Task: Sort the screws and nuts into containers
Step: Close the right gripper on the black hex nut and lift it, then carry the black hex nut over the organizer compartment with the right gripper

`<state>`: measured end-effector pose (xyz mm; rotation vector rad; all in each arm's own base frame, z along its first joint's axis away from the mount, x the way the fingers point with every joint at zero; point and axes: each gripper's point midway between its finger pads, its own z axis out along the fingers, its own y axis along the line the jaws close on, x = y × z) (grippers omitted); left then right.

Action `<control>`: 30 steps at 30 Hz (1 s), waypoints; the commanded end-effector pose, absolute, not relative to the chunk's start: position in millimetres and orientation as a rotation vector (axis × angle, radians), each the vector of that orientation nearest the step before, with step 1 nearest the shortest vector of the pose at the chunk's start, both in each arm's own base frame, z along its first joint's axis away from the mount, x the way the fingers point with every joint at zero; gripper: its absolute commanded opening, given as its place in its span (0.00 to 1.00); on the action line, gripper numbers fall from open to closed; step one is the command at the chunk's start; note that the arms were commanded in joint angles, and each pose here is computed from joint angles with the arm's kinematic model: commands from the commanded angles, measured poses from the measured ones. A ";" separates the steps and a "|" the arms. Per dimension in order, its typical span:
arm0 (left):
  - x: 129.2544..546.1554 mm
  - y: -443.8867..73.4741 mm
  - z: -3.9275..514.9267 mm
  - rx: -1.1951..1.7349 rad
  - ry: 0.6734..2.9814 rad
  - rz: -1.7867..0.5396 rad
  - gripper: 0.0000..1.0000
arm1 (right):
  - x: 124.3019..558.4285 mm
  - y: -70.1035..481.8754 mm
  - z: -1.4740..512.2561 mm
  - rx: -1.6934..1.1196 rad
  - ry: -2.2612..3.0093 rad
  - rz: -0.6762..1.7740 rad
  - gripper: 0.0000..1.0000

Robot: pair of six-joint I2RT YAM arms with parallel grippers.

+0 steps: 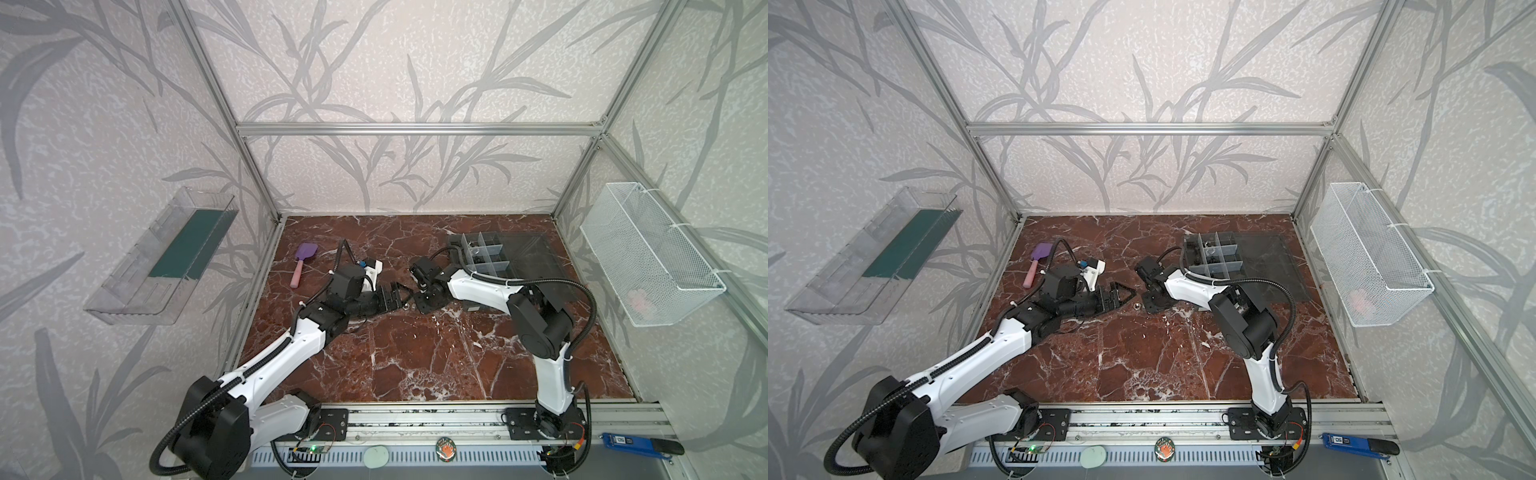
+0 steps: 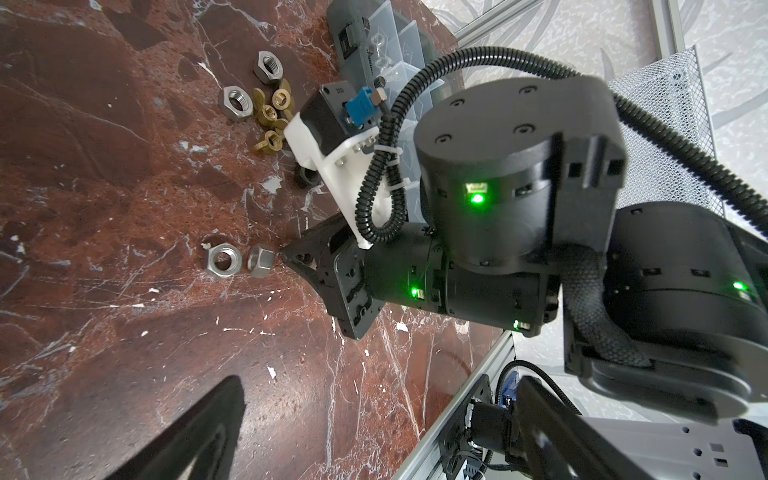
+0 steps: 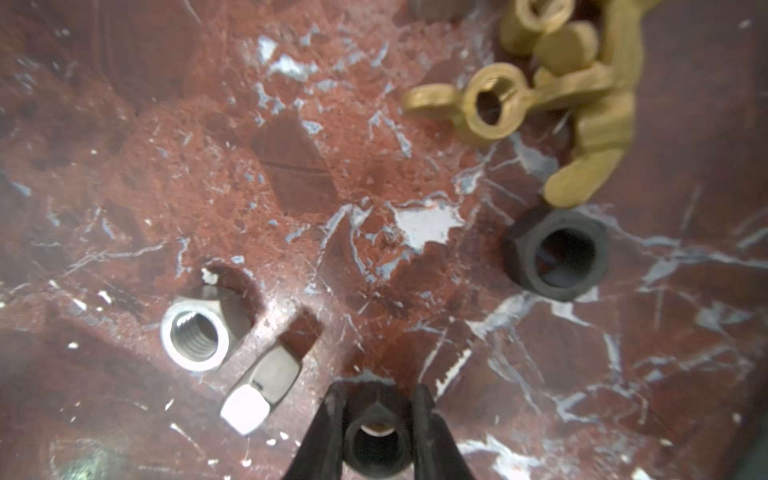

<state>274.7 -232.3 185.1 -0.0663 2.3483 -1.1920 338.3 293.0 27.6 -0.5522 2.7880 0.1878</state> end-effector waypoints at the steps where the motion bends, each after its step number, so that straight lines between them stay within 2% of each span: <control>1: 282.2 -235.2 210.9 -0.040 2.280 -1.215 0.99 | 344.9 283.7 61.0 -0.509 2.749 0.216 0.16; 10: 293.4 -249.4 227.2 0.002 2.259 -1.232 0.99 | 363.5 246.4 113.9 -0.420 2.669 0.219 0.15; 18: 301.4 -274.0 238.2 0.059 2.248 -1.264 0.99 | 392.4 175.3 153.5 -0.197 2.593 0.176 0.15; 25: 304.2 -293.1 242.7 0.096 2.247 -1.285 0.99 | 418.4 120.1 148.1 -0.013 2.591 0.136 0.15; 30: 304.3 -298.9 241.4 0.104 2.255 -1.288 0.99 | 434.7 101.9 116.2 0.049 2.667 0.124 0.15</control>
